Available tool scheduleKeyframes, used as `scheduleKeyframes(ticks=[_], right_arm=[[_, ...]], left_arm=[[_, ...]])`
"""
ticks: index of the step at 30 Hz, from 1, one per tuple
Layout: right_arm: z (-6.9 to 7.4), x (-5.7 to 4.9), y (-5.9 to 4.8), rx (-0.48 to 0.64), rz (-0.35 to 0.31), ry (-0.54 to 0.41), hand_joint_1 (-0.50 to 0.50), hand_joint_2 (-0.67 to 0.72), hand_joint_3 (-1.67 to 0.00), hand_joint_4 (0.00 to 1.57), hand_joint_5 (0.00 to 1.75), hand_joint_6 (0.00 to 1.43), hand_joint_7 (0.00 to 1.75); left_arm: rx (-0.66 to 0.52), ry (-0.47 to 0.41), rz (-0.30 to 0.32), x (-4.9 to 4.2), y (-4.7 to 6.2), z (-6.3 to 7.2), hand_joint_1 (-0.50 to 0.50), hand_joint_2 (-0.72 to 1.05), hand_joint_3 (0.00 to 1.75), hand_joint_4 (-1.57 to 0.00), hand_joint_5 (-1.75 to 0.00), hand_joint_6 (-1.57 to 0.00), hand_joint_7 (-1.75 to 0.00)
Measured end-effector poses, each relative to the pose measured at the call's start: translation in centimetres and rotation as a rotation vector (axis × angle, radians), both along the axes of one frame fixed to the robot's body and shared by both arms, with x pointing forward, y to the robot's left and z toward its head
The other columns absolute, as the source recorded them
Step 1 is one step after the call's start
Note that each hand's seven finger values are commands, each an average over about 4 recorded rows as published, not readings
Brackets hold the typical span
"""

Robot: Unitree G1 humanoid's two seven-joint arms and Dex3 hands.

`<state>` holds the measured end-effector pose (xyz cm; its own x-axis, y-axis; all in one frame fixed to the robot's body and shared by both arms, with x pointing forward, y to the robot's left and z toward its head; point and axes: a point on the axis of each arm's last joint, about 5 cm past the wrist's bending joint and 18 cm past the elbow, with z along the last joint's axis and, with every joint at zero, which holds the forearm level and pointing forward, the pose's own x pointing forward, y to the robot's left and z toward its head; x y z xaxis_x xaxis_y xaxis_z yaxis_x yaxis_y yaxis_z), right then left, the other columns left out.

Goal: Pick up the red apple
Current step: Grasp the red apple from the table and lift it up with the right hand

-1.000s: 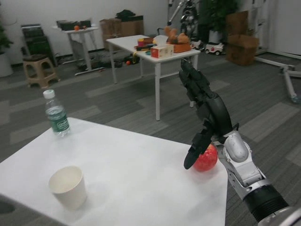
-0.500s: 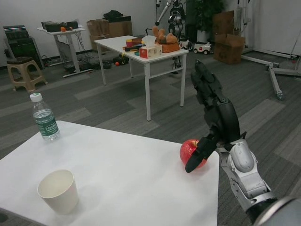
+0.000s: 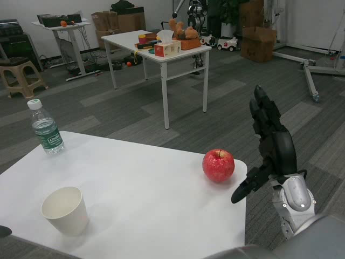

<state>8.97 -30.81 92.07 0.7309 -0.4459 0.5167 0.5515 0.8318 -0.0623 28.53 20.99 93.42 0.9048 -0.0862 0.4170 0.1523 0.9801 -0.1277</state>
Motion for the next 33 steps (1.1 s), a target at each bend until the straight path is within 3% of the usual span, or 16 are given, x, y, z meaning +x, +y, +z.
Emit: scheduleKeyframes(ticks=[9, 13, 23, 33], right_arm=[[-2.6, -0.6, -0.9, 0.085, -0.055, 0.094, -0.5, 0.53, 0.0, 0.0, 0.0, 0.0, 0.0], [-3.6, -0.1, -1.0, 0.121, -0.054, 0.122, -0.5, 0.6, 0.0, 0.0, 0.0, 0.0, 0.0], [-6.3, 1.5, -0.6, 0.211, -0.008, 0.219, -0.5, 0.6, 0.0, 0.0, 0.0, 0.0, 0.0], [-8.0, 2.2, -0.3, 0.267, 0.023, 0.308, -0.5, 0.66, 0.0, 0.0, 0.0, 0.0, 0.0]], left_arm=[[0.007, 0.01, -0.01, 0.02, -0.2, -0.2, -0.5, -0.37, 0.0, 0.0, -0.1, 0.0, 0.0], [0.008, 0.011, -0.012, 0.02, -0.2, -0.2, -0.5, -0.37, 0.04, 0.0, -0.1, 0.0, 0.0], [0.008, 0.011, -0.014, 0.02, -0.3, -0.2, -0.5, -0.37, 0.04, 0.0, -0.1, 0.0, 0.0], [0.005, 0.01, -0.021, 0.02, -0.5, -0.2, -0.5, -0.37, 0.04, 0.0, -0.1, 0.0, 0.0]])
